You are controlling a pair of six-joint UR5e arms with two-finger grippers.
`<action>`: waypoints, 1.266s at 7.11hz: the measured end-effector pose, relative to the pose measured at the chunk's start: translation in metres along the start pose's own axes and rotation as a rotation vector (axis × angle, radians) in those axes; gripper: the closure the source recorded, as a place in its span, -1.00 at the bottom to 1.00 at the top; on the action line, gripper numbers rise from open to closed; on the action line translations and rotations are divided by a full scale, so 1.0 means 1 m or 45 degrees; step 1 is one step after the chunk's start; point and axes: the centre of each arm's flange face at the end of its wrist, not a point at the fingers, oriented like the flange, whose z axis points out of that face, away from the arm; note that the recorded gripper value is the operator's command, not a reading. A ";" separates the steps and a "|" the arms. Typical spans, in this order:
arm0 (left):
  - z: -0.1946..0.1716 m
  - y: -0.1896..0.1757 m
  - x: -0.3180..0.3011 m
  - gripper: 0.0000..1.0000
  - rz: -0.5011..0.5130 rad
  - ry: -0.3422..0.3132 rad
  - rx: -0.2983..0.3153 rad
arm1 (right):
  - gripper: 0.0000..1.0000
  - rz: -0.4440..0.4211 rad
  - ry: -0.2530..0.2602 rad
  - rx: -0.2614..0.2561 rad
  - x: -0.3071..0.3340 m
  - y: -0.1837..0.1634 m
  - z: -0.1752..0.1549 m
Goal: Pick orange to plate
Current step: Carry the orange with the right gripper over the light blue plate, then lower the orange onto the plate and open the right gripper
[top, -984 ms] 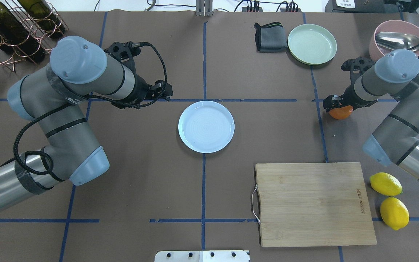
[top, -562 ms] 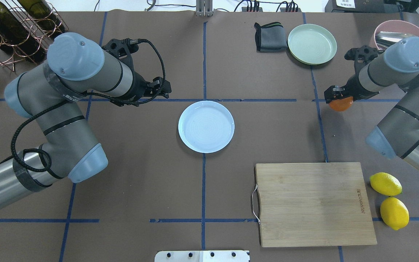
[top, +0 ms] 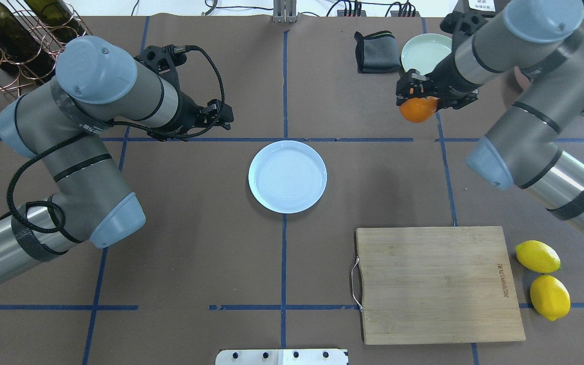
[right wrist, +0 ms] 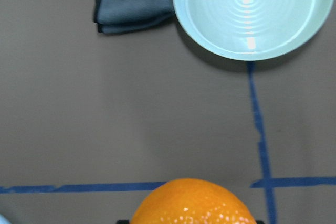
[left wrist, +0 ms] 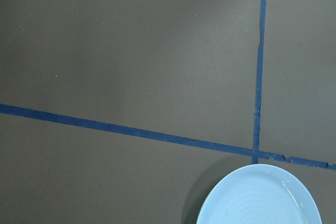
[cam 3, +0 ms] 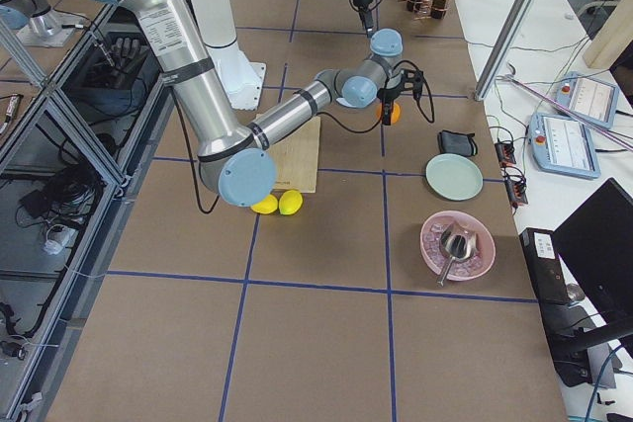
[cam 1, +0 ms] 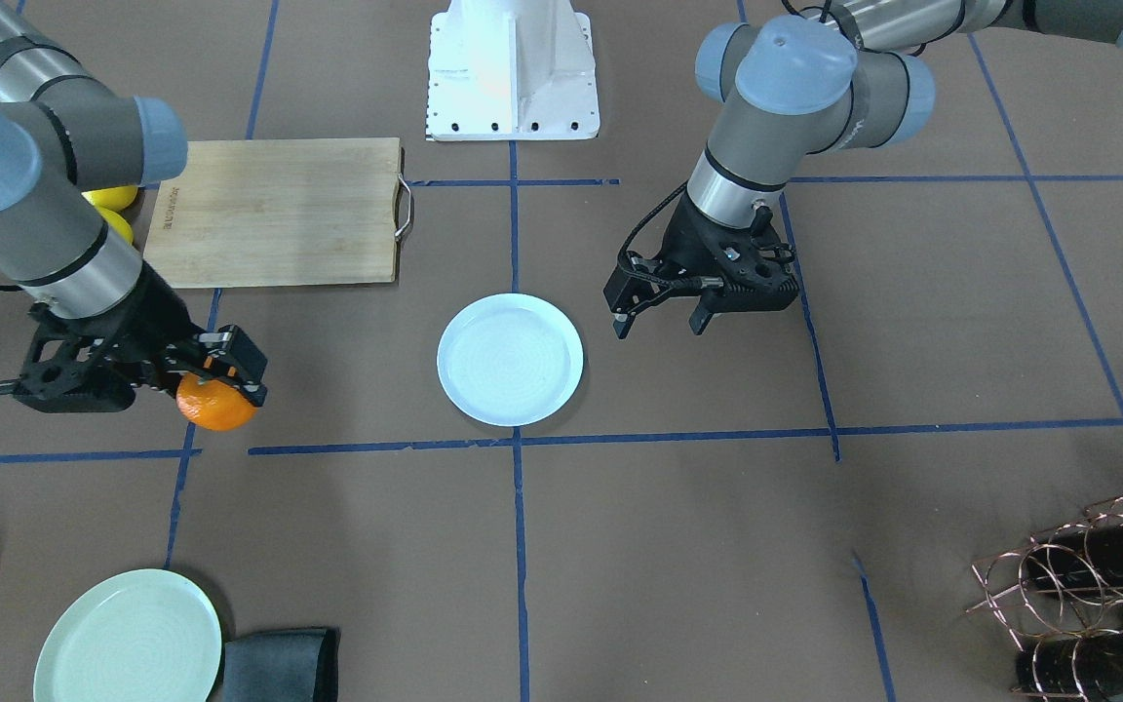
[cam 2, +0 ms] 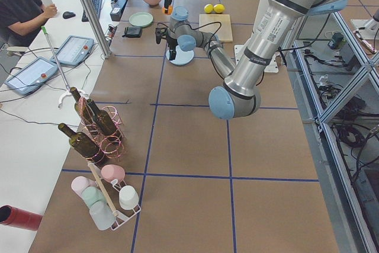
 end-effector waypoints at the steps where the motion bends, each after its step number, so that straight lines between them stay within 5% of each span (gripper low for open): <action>1: -0.006 -0.003 -0.014 -1.00 0.034 -0.012 -0.002 | 1.00 0.011 0.002 -0.007 -0.043 0.018 0.007; 5: -0.070 -0.062 -0.113 -1.00 0.350 -0.210 0.042 | 1.00 0.020 0.054 0.042 -0.170 0.084 0.078; 8: -0.101 -0.076 -0.181 -1.00 0.528 -0.260 0.018 | 1.00 -0.017 0.126 0.052 -0.207 0.141 0.133; 9: -0.103 -0.078 -0.206 -1.00 0.582 -0.285 0.000 | 0.26 -0.022 0.139 0.050 -0.208 0.147 0.141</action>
